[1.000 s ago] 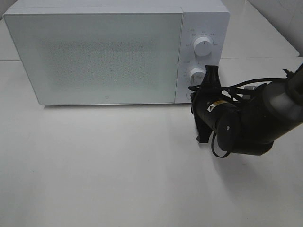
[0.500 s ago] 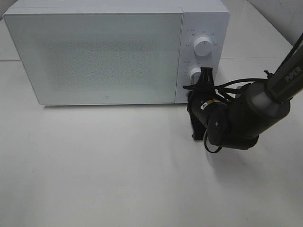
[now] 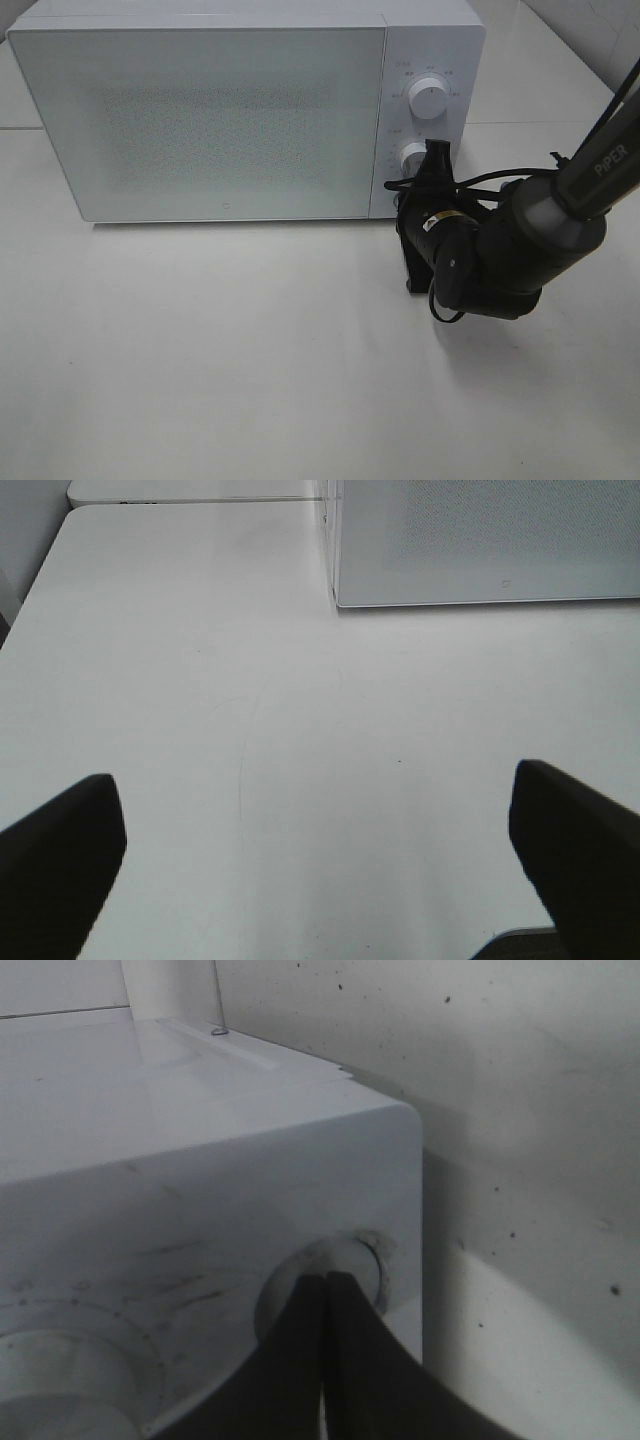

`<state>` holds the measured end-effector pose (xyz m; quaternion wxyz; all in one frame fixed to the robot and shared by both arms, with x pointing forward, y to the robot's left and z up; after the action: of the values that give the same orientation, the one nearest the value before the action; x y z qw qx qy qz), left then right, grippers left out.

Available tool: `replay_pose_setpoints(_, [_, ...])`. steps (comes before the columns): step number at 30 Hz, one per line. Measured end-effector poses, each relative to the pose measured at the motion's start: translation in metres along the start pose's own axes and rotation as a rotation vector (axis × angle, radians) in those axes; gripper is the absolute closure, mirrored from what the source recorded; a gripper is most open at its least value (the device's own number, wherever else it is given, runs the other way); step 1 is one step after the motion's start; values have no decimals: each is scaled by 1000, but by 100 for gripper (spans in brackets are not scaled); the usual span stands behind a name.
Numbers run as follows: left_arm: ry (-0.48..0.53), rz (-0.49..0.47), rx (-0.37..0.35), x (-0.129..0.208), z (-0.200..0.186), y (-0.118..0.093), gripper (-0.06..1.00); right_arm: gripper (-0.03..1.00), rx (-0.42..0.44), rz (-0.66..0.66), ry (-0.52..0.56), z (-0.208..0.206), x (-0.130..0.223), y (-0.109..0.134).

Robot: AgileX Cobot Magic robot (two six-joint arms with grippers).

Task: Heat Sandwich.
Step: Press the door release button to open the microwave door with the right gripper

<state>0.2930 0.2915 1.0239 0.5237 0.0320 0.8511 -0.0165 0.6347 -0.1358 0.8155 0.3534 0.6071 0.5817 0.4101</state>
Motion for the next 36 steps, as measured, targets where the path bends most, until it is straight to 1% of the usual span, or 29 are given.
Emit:
replay_pose_setpoints(11, [0,0,0,0,0,0,-5,96,-4,-16,-14,4,1,5])
replay_pose_setpoints(15, [0,0,0,0,0,0,-5,96,8,-36,-18,10,-2,9])
replay_pose_setpoints(16, [0,0,0,0,0,0,-5,96,24,-41,-15,13,-2,9])
replay_pose_setpoints(22, [0,0,0,0,0,0,-5,96,62,-45,-8,16,0,8])
replay_pose_setpoints(36, [0,0,0,0,0,0,-5,96,73,-48,-7,17,0,7])
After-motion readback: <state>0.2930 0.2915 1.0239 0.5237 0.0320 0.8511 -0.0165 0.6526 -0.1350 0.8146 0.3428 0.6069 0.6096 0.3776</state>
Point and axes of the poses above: a point on each arm's last joint axis where the gripper is mounted, z pointing out along that axis toward the gripper, y along the wrist's bending axis when the last joint is at zero, x = y × z, the point moved 7 cm from there along z, pointing out along that axis toward the gripper, and after that the axes turned 1 degree about z, right-handed, at the moved point
